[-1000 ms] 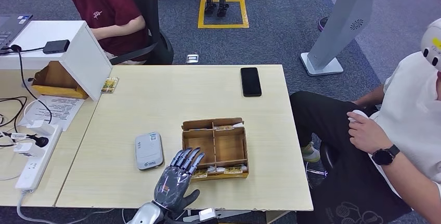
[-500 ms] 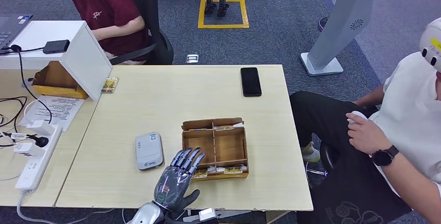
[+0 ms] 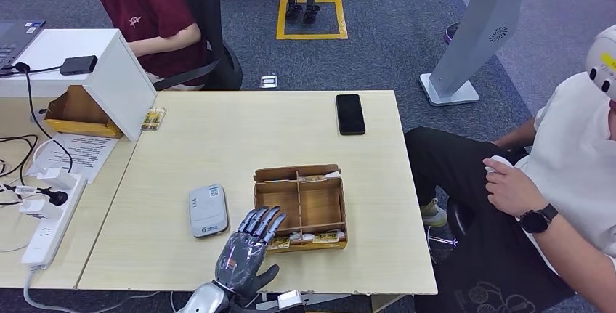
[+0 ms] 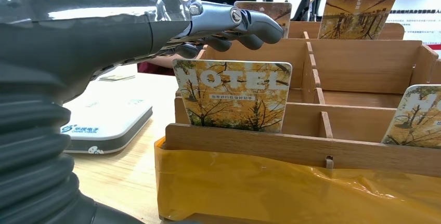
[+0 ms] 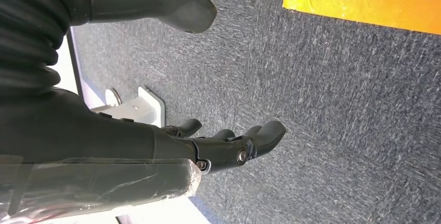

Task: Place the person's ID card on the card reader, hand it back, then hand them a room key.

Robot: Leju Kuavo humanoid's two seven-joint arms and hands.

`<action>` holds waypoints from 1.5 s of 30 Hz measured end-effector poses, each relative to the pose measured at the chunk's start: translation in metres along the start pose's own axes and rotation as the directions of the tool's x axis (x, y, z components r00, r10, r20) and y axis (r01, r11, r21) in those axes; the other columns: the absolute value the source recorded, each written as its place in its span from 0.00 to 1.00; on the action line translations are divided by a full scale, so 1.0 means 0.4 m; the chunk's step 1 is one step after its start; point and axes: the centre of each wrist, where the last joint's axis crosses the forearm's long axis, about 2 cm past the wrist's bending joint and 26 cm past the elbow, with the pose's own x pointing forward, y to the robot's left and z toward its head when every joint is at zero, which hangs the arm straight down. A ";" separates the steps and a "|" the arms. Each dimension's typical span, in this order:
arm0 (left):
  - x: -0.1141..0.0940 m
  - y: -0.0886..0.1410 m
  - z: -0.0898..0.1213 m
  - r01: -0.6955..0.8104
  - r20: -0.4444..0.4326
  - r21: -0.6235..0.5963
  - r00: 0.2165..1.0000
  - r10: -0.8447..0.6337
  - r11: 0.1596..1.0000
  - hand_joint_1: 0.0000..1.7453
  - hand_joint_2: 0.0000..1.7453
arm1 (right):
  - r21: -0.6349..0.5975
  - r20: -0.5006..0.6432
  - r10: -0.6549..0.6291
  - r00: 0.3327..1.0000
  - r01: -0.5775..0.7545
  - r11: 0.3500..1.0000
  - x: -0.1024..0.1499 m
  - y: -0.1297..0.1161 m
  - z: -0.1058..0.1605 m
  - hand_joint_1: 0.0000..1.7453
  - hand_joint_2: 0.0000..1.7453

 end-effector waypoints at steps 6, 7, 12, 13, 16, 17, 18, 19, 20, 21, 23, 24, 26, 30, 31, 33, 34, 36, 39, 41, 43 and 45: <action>0.000 0.001 -0.002 -0.026 0.003 0.004 1.000 0.026 1.000 0.00 1.00 | 0.002 -0.001 0.004 1.000 -0.004 1.000 0.000 0.001 0.000 0.00 1.00; 0.001 0.002 -0.004 -0.041 0.005 0.005 0.999 0.041 0.999 0.00 1.00 | 0.003 -0.001 0.007 1.000 -0.007 1.000 0.000 0.002 0.001 0.00 1.00; 0.009 0.007 -0.018 -0.071 0.011 0.012 0.997 0.071 0.997 0.00 1.00 | 0.007 0.000 0.011 1.000 -0.011 1.000 0.000 0.008 0.003 0.00 1.00; 0.009 0.008 -0.019 -0.073 0.011 0.013 0.997 0.072 0.997 0.00 1.00 | 0.008 0.000 0.011 1.000 -0.011 1.000 0.000 0.009 0.003 0.00 1.00; 0.010 0.010 -0.021 -0.073 0.012 0.016 0.997 0.073 0.997 0.00 1.00 | 0.010 0.000 0.011 1.000 -0.011 1.000 0.000 0.011 0.004 0.00 1.00; 0.010 0.010 -0.021 -0.073 0.013 0.017 0.997 0.073 0.997 0.00 1.00 | 0.010 0.000 0.011 1.000 -0.011 1.000 0.000 0.011 0.004 0.00 1.00; 0.010 0.010 -0.022 -0.073 0.013 0.018 0.997 0.073 0.997 0.00 1.00 | 0.010 0.000 0.012 1.000 -0.012 1.000 0.000 0.011 0.004 0.00 1.00; 0.010 0.011 -0.022 -0.073 0.013 0.018 0.997 0.073 0.997 0.00 1.00 | 0.011 -0.001 0.012 1.000 -0.012 1.000 0.000 0.011 0.004 0.00 1.00; 0.010 0.011 -0.022 -0.073 0.013 0.018 0.997 0.073 0.997 0.00 1.00 | 0.011 -0.001 0.012 1.000 -0.012 1.000 -0.001 0.012 0.004 0.00 1.00; 0.010 0.011 -0.022 -0.073 0.013 0.019 0.997 0.073 0.997 0.00 1.00 | 0.011 -0.001 0.012 1.000 -0.012 1.000 -0.001 0.012 0.005 0.00 1.00; 0.010 0.011 -0.023 -0.073 0.013 0.019 0.997 0.073 0.997 0.00 1.00 | 0.011 -0.001 0.012 1.000 -0.012 1.000 -0.001 0.012 0.005 0.00 1.00; 0.010 0.011 -0.023 -0.073 0.013 0.019 0.997 0.073 0.997 0.00 1.00 | 0.011 -0.001 0.012 1.000 -0.012 1.000 -0.001 0.012 0.005 0.00 1.00; 0.010 0.011 -0.023 -0.073 0.014 0.019 0.997 0.073 0.997 0.00 1.00 | 0.011 -0.001 0.012 1.000 -0.012 1.000 -0.001 0.012 0.005 0.00 1.00; 0.010 0.011 -0.023 -0.073 0.014 0.019 0.997 0.073 0.997 0.00 1.00 | 0.011 -0.001 0.012 1.000 -0.012 1.000 -0.001 0.012 0.005 0.00 1.00; 0.010 0.011 -0.023 -0.073 0.014 0.019 0.997 0.073 0.997 0.00 1.00 | 0.011 -0.001 0.012 1.000 -0.012 1.000 -0.001 0.012 0.005 0.00 1.00; 0.010 0.011 -0.023 -0.073 0.014 0.019 0.997 0.073 0.997 0.00 1.00 | 0.011 -0.001 0.012 1.000 -0.012 1.000 -0.001 0.012 0.005 0.00 1.00; 0.010 0.011 -0.023 -0.073 0.014 0.019 0.997 0.073 0.997 0.00 1.00 | 0.011 -0.001 0.012 1.000 -0.012 1.000 -0.001 0.012 0.005 0.00 1.00; 0.010 0.011 -0.023 -0.073 0.014 0.019 0.997 0.073 0.997 0.00 1.00 | 0.011 -0.001 0.012 1.000 -0.012 1.000 -0.001 0.012 0.005 0.00 1.00; 0.010 0.011 -0.023 -0.073 0.014 0.019 0.997 0.073 0.997 0.00 1.00 | 0.011 -0.001 0.012 1.000 -0.012 1.000 -0.001 0.012 0.005 0.00 1.00; 0.010 0.011 -0.023 -0.073 0.014 0.019 0.997 0.073 0.997 0.00 1.00 | 0.011 -0.001 0.012 1.000 -0.012 1.000 -0.001 0.012 0.005 0.00 1.00; 0.010 0.011 -0.023 -0.073 0.014 0.019 0.997 0.073 0.997 0.00 1.00 | 0.011 -0.001 0.012 1.000 -0.012 1.000 -0.001 0.012 0.005 0.00 1.00; 0.010 0.011 -0.023 -0.073 0.014 0.019 0.997 0.073 0.997 0.00 1.00 | 0.011 -0.001 0.012 1.000 -0.012 1.000 -0.001 0.012 0.005 0.00 1.00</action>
